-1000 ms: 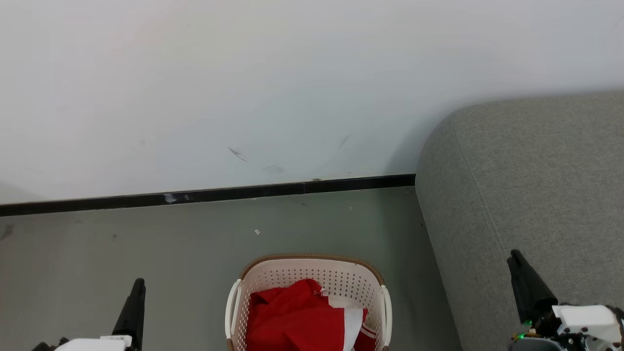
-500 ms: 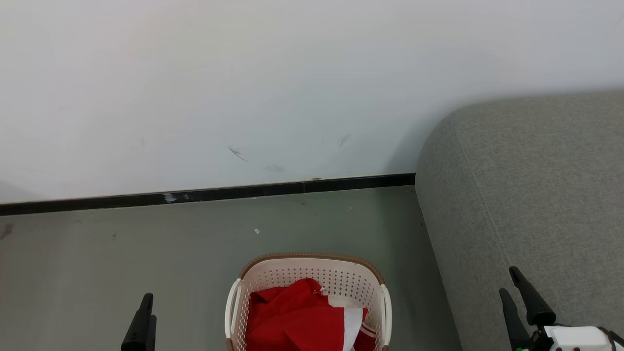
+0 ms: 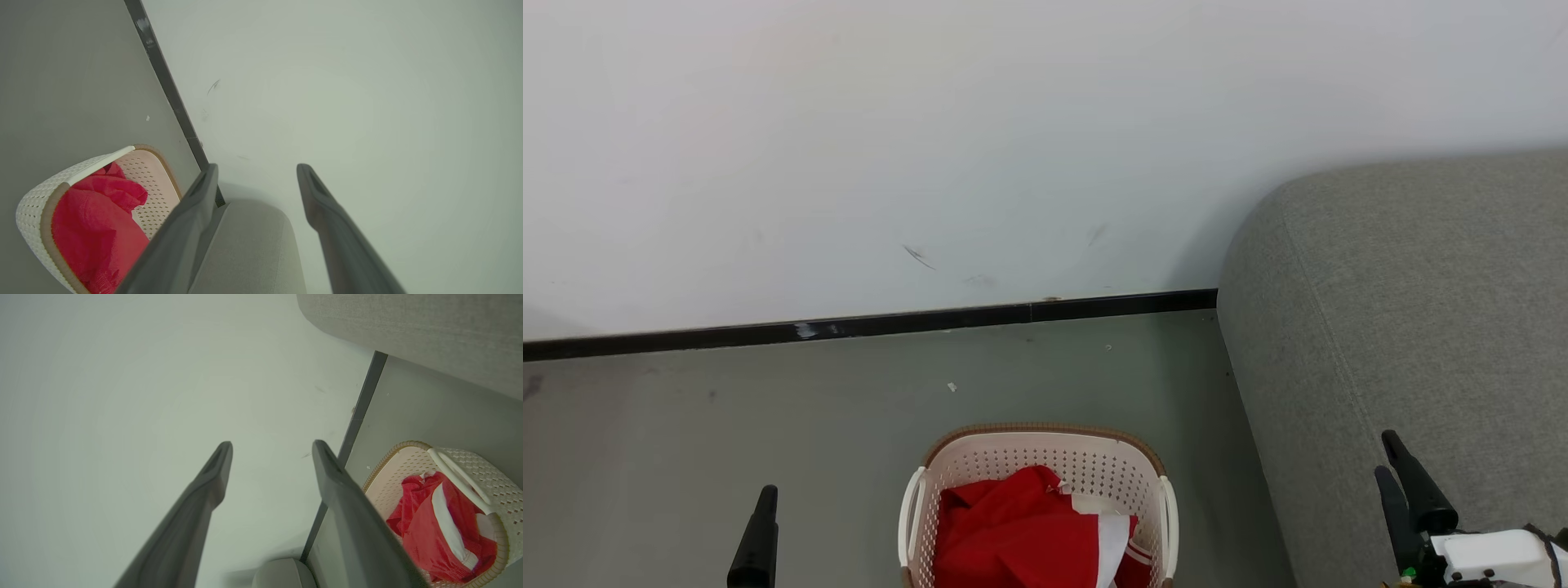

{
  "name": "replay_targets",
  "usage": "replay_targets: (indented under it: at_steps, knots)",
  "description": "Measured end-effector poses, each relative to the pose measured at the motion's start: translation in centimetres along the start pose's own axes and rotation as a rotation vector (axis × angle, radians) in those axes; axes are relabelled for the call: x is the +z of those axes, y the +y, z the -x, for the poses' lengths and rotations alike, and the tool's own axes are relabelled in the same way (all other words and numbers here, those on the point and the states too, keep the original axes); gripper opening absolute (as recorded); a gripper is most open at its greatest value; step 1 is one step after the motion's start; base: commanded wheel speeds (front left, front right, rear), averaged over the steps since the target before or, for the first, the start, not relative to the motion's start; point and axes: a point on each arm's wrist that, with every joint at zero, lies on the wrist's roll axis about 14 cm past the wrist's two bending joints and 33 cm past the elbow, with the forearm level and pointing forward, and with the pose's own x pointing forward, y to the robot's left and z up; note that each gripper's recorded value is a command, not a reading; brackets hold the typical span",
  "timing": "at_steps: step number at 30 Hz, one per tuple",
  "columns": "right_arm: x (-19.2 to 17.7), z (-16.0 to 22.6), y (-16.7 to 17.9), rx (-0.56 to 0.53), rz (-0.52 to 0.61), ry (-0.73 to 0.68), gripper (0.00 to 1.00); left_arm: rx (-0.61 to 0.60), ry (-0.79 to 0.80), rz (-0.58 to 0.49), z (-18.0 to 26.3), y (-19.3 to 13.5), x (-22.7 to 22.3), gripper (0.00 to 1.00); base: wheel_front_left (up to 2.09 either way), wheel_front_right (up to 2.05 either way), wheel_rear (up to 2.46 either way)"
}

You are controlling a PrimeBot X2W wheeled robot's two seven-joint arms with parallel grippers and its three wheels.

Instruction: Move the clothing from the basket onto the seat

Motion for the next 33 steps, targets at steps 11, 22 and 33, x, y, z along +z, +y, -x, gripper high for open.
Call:
replay_targets:
  at_steps: [11,22,33]
  knots:
    - [0.9,-0.4,1.3,0.039,0.206,-0.014,1.00,-0.005,-0.005,-0.132,-0.3,-0.2,0.2,1.00,0.00,0.00,0.00]
    - [1.6,-0.6,3.2,0.098,0.426,-0.047,1.00,-0.035,-0.035,-0.281,-0.3,-1.1,1.0,1.00,0.00,0.00,0.00]
    - [1.3,-0.2,5.3,0.173,0.658,-0.076,1.00,-0.076,-0.073,-0.425,-0.1,-2.3,1.5,1.00,0.00,0.00,0.00]
